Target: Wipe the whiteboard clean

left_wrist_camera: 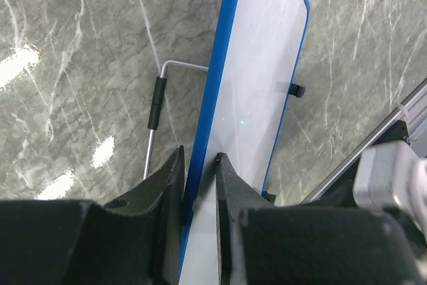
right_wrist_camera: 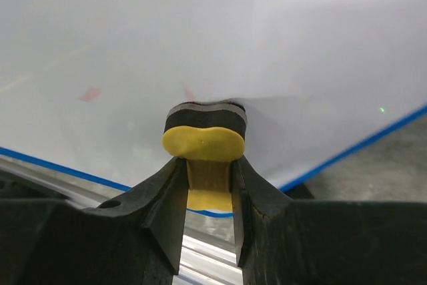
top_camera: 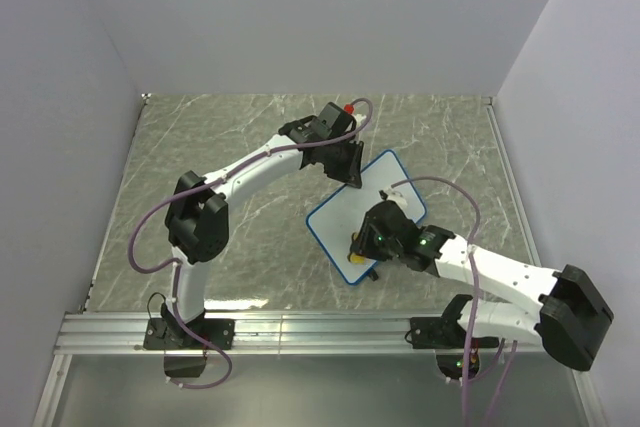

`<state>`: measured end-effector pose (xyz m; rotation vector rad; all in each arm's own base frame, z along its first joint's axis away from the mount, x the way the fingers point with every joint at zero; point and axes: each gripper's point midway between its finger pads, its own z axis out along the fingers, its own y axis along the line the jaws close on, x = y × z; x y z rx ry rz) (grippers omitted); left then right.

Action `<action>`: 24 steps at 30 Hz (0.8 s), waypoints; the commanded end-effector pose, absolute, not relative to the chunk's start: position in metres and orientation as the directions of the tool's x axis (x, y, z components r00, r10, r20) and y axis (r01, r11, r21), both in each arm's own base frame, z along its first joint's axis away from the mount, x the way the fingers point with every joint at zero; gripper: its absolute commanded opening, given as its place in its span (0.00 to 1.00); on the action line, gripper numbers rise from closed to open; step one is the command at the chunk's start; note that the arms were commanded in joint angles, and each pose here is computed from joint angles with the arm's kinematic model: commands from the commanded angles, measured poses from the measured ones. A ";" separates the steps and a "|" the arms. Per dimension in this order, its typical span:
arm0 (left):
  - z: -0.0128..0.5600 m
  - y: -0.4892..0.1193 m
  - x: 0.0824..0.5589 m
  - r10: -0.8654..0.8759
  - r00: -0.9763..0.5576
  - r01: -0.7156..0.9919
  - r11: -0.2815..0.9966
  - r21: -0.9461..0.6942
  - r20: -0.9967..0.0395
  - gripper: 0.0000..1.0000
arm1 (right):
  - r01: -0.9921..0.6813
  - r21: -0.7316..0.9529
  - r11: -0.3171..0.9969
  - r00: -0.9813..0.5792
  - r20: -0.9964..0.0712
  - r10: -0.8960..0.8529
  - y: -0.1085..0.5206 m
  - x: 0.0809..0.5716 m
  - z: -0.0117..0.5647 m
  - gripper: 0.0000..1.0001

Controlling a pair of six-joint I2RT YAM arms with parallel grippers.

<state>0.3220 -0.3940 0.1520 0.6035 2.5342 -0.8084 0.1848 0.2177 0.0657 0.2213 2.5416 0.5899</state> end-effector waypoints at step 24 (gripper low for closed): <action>0.130 -0.376 0.273 0.326 -0.877 0.459 0.785 -0.415 -0.353 0.00 | 0.078 0.558 0.826 -0.692 -0.566 0.448 0.217 0.253 0.104 0.00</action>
